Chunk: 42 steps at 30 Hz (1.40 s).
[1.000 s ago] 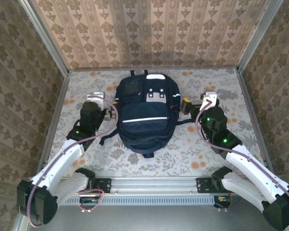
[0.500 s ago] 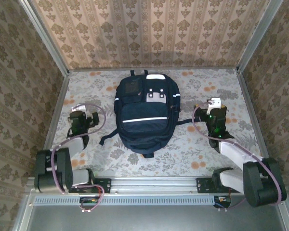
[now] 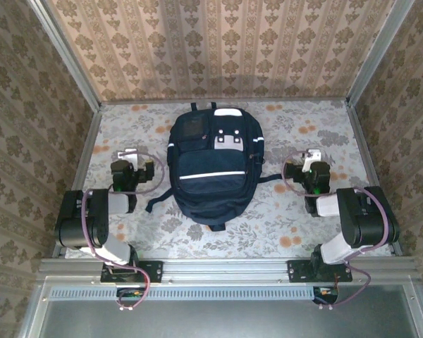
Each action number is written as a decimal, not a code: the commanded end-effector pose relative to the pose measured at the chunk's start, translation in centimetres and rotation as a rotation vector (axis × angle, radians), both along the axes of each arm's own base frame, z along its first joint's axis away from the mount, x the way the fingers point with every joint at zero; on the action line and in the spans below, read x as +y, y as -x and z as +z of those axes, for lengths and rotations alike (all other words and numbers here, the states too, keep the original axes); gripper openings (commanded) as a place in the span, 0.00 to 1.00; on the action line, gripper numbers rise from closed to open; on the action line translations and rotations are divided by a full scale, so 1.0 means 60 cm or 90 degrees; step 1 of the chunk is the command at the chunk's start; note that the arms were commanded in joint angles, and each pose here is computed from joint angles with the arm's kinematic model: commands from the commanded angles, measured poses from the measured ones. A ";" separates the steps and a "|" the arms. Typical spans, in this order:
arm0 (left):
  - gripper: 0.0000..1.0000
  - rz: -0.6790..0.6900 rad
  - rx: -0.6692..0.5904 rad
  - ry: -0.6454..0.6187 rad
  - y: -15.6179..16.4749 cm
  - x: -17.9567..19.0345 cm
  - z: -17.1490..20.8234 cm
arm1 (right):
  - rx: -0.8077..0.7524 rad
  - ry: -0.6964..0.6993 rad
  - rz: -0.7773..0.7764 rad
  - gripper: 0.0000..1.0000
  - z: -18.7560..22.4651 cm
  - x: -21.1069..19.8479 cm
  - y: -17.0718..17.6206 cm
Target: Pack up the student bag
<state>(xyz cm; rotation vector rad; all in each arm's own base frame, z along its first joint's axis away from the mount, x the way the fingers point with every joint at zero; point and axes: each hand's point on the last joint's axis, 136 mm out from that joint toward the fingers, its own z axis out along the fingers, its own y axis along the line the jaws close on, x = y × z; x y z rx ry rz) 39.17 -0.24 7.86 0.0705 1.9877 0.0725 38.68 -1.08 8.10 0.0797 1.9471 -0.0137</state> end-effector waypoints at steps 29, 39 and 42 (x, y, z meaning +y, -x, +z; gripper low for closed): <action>1.00 -0.020 -0.031 -0.006 -0.013 -0.005 0.024 | -0.023 0.020 0.015 1.00 0.030 0.017 -0.022; 1.00 -0.020 -0.030 -0.004 -0.014 -0.005 0.025 | -0.022 0.020 0.013 1.00 0.029 0.016 -0.022; 1.00 -0.021 -0.031 -0.005 -0.013 -0.005 0.025 | -0.022 0.021 0.014 1.00 0.029 0.016 -0.022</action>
